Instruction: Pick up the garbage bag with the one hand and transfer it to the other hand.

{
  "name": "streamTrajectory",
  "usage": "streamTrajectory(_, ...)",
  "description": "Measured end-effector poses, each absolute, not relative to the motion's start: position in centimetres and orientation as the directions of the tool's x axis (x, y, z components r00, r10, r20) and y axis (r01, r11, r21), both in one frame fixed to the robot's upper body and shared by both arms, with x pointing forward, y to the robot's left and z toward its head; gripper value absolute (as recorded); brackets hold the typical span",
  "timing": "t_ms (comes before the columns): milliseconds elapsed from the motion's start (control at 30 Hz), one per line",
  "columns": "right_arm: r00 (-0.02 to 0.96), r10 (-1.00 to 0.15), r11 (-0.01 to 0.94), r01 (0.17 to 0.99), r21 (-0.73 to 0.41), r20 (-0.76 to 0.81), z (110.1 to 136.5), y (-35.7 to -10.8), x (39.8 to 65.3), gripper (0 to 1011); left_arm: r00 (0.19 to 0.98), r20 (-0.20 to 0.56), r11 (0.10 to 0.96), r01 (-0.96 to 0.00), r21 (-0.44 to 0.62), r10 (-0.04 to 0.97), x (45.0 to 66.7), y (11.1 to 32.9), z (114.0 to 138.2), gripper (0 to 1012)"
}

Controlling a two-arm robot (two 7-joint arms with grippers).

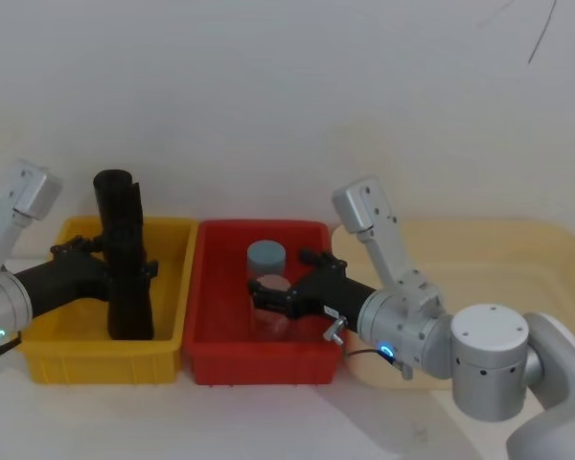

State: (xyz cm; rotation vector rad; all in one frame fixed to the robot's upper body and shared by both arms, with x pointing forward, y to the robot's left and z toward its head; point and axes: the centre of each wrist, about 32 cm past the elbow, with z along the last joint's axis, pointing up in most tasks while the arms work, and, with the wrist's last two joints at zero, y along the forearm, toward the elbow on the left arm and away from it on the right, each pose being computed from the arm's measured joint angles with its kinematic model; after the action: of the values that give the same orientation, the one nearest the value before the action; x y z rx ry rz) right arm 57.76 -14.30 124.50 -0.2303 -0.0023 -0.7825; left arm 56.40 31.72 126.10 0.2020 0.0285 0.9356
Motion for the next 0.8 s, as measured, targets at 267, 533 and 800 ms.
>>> streamTrajectory(267, 0.720, -0.689, 0.689, 0.686, -0.231, 0.084, 123.97, -14.20, 58.21, 1001, 0.594, 0.064, 0.576, -0.796, 0.186, 0.802, 56.41, 31.74, 126.10, 1001)
streamTrajectory(533, 0.729, -0.680, 0.694, 0.675, -0.250, 0.083, 123.66, -14.06, 58.50, 1002, 0.594, 0.064, 0.576, -0.796, 0.186, 0.802, 56.42, 31.73, 126.11, 1001)
streamTrajectory(800, 0.734, -0.673, 0.697, 0.670, -0.255, 0.090, 123.45, -13.91, 58.79, 1002, 0.594, 0.064, 0.576, -0.796, 0.186, 0.802, 56.43, 31.73, 126.11, 1001)
